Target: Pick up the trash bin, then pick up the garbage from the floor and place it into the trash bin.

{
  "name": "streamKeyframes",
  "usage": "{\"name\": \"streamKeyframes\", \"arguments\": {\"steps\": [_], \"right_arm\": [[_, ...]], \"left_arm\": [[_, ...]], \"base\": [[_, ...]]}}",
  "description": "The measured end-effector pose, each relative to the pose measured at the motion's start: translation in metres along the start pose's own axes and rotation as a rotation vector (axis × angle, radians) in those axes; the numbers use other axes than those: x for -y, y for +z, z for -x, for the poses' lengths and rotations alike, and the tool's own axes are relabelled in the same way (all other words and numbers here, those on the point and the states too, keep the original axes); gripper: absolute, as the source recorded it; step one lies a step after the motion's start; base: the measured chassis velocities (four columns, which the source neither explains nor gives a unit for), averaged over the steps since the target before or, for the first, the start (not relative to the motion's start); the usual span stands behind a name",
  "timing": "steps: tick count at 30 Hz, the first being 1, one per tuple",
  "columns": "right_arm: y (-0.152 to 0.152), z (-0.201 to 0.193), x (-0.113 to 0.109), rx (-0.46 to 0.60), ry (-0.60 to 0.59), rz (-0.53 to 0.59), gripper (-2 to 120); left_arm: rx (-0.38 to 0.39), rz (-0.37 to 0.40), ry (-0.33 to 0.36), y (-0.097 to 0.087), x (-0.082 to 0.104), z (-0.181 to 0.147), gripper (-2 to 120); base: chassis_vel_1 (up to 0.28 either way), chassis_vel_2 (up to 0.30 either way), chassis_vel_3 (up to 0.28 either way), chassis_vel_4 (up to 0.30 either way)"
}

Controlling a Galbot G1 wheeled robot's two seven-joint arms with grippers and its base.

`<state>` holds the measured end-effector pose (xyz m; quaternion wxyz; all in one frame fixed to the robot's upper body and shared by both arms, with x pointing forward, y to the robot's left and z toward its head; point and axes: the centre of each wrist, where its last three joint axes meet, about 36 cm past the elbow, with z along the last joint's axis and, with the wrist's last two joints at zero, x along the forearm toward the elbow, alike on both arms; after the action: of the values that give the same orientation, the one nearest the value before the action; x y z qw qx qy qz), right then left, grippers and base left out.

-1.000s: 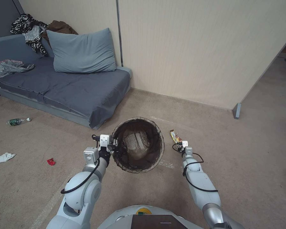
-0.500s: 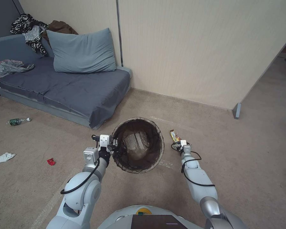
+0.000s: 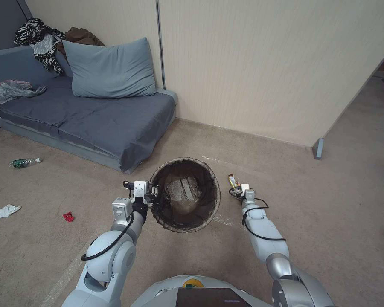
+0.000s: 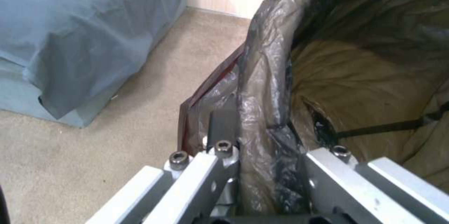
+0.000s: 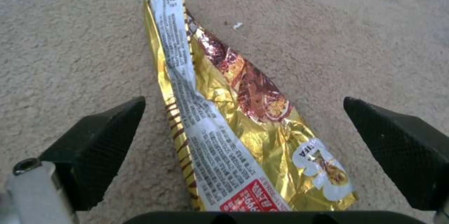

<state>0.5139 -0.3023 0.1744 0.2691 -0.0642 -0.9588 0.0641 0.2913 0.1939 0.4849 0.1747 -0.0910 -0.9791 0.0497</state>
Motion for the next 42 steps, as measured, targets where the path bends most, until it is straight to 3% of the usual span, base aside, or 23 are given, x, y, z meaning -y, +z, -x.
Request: {"name": "streamKeyframes", "arguments": {"steps": [10,21,39,42], "right_arm": [[-0.001,0.006,0.000,-0.146,0.027,0.024,100],[0.004,0.006,0.004,-0.213,0.040,0.067,100],[0.004,0.000,0.002,-0.152,0.044,0.065,58],[0.004,-0.001,0.001,-0.145,0.051,0.064,44]], "left_arm": [[0.000,0.005,-0.001,-0.001,0.000,-0.002,0],[-0.002,0.005,0.000,0.000,0.001,-0.002,0],[-0.006,0.007,-0.002,0.002,0.000,0.000,0],[-0.007,0.006,0.000,0.002,0.001,0.001,0]], "base": [[0.000,0.000,0.000,0.000],[0.000,0.000,0.000,0.000],[0.000,0.000,0.000,0.000],[0.000,0.000,0.000,0.000]]}}
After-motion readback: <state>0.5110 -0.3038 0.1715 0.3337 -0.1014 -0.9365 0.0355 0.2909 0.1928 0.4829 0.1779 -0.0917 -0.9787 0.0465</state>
